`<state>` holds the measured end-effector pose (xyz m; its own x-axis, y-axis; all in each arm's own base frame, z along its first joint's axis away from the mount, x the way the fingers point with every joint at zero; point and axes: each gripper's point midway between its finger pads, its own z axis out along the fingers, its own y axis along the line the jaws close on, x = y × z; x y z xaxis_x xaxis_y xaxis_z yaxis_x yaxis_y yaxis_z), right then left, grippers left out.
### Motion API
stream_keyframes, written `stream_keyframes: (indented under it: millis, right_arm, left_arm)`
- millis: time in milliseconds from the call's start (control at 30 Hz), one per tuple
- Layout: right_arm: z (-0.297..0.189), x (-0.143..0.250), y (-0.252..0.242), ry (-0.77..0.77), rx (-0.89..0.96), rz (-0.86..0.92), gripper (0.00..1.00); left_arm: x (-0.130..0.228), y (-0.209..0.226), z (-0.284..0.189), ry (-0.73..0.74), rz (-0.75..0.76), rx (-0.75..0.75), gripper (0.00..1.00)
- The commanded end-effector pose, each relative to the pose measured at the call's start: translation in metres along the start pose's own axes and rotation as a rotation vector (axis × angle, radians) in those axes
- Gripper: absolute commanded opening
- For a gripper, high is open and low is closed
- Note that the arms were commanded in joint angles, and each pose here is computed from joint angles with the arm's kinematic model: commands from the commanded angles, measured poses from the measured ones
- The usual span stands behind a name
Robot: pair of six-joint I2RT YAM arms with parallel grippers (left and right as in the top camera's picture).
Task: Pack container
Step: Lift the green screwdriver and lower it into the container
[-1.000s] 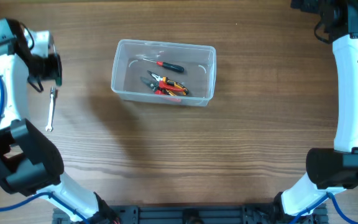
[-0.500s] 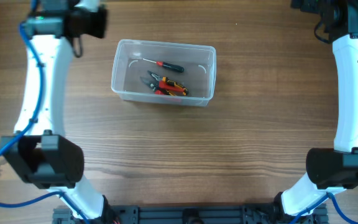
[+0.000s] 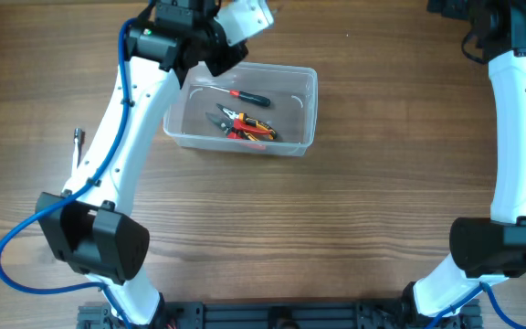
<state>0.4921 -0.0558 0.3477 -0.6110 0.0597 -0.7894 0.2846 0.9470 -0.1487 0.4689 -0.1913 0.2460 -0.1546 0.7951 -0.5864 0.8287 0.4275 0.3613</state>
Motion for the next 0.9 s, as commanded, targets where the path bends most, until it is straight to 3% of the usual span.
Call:
stream_keyframes:
  millis: [0, 333, 867]
  right_arm:
    - [-0.004, -0.003, 0.001, -0.011, -0.005, 0.02, 1.0]
    - [-0.004, -0.003, 0.001, -0.011, -0.005, 0.02, 1.0]
    - [-0.004, -0.003, 0.001, -0.011, -0.005, 0.02, 1.0]
  left_arm:
    - [0.007, -0.019, 0.007, 0.011, 0.071, 0.101, 0.04]
    - [0.073, -0.073, 0.077, 0.175, 0.045, 0.38, 0.04]
    - [0.119, -0.096, 0.128, 0.281, 0.01, 0.466, 0.05]
